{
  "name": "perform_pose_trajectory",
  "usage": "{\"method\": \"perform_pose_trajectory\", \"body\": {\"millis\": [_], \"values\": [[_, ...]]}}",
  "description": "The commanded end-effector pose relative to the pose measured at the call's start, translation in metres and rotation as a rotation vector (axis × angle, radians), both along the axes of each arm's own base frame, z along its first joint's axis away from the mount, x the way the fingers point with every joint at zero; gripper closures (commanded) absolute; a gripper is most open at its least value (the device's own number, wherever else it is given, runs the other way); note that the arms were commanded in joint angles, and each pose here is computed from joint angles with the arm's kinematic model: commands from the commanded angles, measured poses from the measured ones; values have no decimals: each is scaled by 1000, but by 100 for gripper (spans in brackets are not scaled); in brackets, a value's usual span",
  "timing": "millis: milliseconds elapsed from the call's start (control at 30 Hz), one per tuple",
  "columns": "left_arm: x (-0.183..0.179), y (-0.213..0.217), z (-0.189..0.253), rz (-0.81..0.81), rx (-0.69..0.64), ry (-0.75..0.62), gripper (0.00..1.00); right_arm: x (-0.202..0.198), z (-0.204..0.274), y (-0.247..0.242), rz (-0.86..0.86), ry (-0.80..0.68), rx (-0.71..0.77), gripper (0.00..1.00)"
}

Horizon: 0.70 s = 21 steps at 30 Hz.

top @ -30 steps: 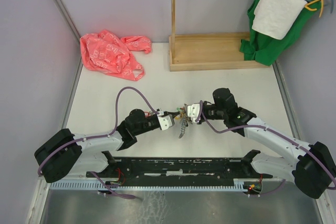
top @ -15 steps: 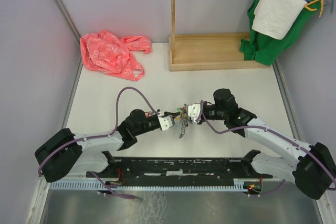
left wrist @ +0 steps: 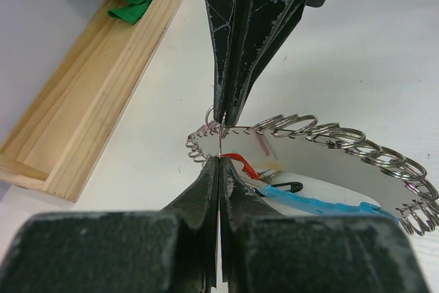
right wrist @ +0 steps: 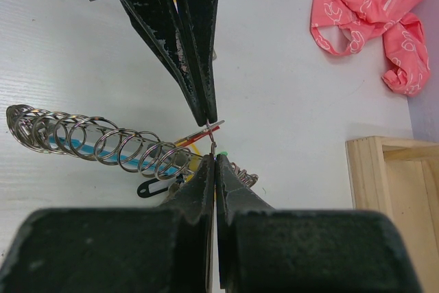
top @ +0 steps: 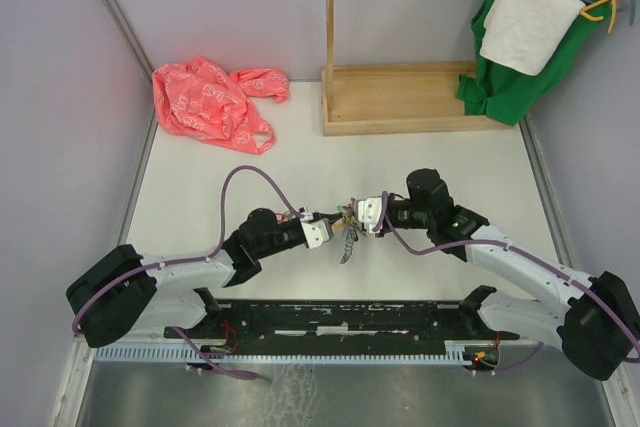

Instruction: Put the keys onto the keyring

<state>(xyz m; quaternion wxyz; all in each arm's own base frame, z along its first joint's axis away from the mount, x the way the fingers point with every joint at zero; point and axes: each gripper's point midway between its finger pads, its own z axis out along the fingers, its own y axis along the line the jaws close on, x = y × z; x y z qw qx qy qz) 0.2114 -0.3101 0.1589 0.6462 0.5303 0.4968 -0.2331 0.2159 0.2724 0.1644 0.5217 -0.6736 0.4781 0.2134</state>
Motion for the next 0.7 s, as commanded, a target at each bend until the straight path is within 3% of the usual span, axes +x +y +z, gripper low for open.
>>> {"method": "perform_pose_trajectory", "body": {"millis": [0, 667], "values": [[2, -7, 31, -1, -93, -25, 97, 4, 32, 9, 18, -80, 82, 99], [1, -9, 33, -13, -104, -27, 97, 2, 32, 13, 41, -62, 93, 99]]}}
